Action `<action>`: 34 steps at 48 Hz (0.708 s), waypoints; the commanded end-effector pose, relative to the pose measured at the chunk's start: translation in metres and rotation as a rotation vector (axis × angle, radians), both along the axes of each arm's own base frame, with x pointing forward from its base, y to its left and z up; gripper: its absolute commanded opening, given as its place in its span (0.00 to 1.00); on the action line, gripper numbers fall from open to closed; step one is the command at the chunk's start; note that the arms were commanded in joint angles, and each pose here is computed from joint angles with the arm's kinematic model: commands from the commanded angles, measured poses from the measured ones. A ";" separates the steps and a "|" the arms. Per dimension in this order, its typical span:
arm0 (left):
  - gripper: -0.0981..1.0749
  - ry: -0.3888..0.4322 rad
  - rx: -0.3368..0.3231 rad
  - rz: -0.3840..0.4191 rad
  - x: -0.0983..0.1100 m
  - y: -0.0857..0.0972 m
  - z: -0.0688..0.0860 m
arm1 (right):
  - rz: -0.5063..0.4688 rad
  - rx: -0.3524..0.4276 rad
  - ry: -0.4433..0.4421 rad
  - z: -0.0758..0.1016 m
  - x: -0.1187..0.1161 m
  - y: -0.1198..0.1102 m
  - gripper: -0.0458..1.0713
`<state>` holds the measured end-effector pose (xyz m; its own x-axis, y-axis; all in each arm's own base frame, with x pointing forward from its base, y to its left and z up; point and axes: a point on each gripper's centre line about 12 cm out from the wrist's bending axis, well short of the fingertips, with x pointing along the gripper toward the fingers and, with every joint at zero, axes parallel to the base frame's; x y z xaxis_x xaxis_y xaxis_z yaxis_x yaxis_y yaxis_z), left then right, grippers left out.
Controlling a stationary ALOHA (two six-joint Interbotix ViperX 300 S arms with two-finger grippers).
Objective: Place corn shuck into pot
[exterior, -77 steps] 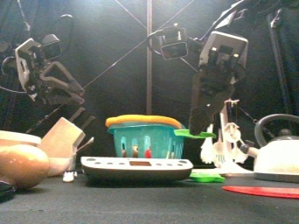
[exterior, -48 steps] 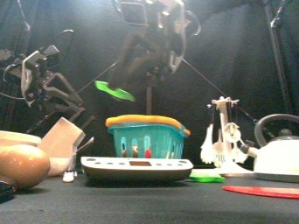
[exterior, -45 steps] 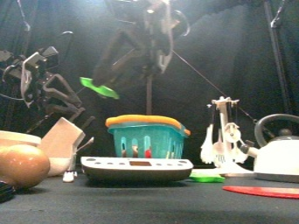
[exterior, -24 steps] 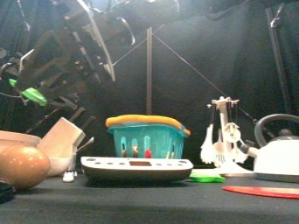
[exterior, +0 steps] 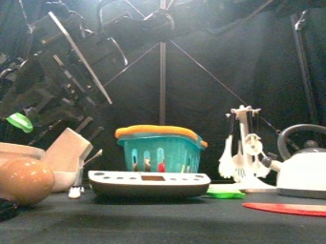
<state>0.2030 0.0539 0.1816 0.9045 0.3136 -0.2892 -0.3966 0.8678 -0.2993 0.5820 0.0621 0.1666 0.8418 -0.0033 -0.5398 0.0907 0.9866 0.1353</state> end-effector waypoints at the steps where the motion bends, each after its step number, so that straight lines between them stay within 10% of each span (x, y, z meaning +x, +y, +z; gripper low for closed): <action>1: 0.72 -0.011 0.008 0.001 0.002 0.001 0.004 | -0.001 0.006 -0.052 0.025 0.003 -0.002 0.68; 34: 0.72 0.006 -0.001 -0.005 0.002 0.000 0.002 | -0.030 -0.027 -0.006 0.028 -0.006 -0.009 0.82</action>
